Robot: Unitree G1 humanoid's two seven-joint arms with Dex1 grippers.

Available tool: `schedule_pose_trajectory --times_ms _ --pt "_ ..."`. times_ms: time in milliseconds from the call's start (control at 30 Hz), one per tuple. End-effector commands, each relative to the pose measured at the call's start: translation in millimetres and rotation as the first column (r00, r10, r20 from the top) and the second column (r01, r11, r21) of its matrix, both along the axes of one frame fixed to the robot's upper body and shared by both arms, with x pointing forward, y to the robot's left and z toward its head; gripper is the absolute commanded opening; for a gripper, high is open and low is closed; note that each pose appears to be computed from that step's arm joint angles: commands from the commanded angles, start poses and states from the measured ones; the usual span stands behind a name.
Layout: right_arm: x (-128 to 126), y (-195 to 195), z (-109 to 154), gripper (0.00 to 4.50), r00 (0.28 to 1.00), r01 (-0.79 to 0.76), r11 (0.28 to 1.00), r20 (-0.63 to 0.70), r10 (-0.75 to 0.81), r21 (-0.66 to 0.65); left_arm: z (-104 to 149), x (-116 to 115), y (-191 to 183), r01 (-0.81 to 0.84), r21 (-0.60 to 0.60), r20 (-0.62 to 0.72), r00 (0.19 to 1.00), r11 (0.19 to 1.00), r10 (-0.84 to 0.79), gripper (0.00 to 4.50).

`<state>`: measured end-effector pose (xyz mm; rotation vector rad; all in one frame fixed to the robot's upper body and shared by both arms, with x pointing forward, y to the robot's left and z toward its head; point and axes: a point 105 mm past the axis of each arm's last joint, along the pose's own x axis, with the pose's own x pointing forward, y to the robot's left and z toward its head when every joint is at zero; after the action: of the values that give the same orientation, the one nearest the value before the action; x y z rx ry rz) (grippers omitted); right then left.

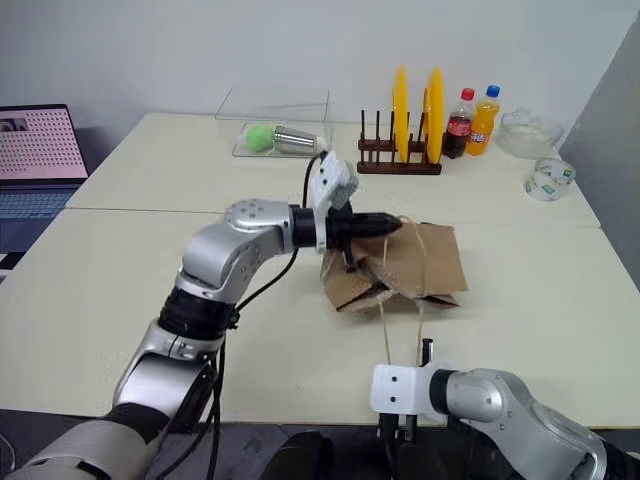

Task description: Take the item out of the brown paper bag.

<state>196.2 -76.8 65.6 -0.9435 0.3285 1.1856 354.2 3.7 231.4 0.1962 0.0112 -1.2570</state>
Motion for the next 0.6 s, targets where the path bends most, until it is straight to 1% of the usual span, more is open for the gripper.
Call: schedule_pose_trajectory --times_ms 33,300,400,500,600 --pt "-25.1 0.1 -24.4 0.02 0.988 -0.051 0.998 -0.149 0.045 -0.039 50.3 10.8 7.3 -0.056 -0.108 0.133 0.989 0.993 0.07 0.0" --pt "-27.0 -2.3 -29.6 0.02 0.986 -0.063 0.996 -0.161 0.053 -0.056 77.7 26.2 12.3 -0.095 -0.156 0.191 0.974 0.983 0.124 0.0" --pt "-23.4 -3.2 -29.3 0.02 0.988 -0.063 0.996 -0.144 0.054 -0.057 84.3 27.2 12.6 -0.092 -0.174 0.196 0.972 0.98 0.126 0.0" --pt "-12.4 1.9 -21.8 0.02 0.996 -0.044 0.999 -0.077 0.041 -0.029 84.2 22.9 11.2 -0.065 -0.177 0.196 0.975 0.982 0.1 0.0" --pt "0.8 11.8 -1.2 0.02 1.0 -0.007 0.998 -0.006 0.007 0.059 77.4 16.5 9.7 -0.026 -0.163 0.184 0.981 0.986 0.057 0.0"
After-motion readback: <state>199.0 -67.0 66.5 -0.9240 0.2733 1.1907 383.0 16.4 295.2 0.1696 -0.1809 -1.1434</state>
